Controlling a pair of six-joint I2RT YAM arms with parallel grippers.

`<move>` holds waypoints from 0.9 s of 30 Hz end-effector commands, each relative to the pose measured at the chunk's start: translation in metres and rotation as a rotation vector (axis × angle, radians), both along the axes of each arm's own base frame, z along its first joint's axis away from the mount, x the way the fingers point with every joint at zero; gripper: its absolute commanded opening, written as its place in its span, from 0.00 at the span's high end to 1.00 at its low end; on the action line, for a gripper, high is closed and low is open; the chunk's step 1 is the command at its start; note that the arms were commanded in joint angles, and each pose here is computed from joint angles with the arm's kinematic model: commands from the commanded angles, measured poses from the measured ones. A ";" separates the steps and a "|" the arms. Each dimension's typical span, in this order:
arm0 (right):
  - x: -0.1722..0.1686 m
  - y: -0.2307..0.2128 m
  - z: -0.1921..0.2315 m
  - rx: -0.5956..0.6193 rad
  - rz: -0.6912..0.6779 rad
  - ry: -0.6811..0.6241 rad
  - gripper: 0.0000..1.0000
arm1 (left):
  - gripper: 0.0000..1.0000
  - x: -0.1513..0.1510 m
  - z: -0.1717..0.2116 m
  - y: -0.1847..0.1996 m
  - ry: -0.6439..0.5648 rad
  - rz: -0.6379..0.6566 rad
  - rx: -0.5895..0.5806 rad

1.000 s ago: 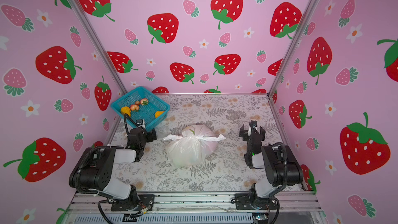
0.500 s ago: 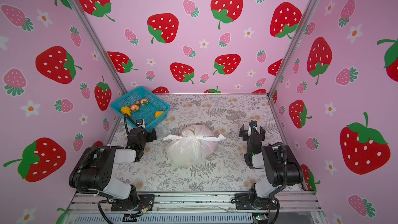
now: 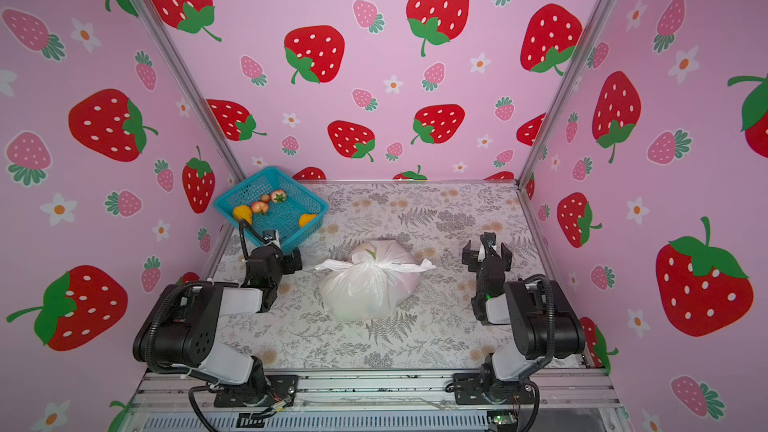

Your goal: Place the fake fruits into the plastic bag and tie a complex knot

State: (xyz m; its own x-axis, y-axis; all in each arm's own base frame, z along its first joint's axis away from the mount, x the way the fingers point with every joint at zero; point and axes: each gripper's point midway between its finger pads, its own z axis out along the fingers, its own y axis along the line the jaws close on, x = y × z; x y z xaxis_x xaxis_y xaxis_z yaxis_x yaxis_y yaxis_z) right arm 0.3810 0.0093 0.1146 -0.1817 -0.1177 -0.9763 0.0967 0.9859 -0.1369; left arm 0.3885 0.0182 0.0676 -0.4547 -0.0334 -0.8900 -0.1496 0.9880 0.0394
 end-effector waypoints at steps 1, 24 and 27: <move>0.000 -0.001 0.007 0.006 -0.001 -0.033 0.00 | 0.01 0.012 0.020 0.001 -0.064 -0.002 -0.001; 0.000 -0.001 0.007 0.006 -0.003 -0.033 0.00 | 0.01 0.015 0.017 -0.016 -0.045 -0.109 -0.008; 0.000 -0.001 0.007 0.006 -0.003 -0.033 0.00 | 0.01 0.015 0.018 -0.014 -0.051 -0.113 -0.026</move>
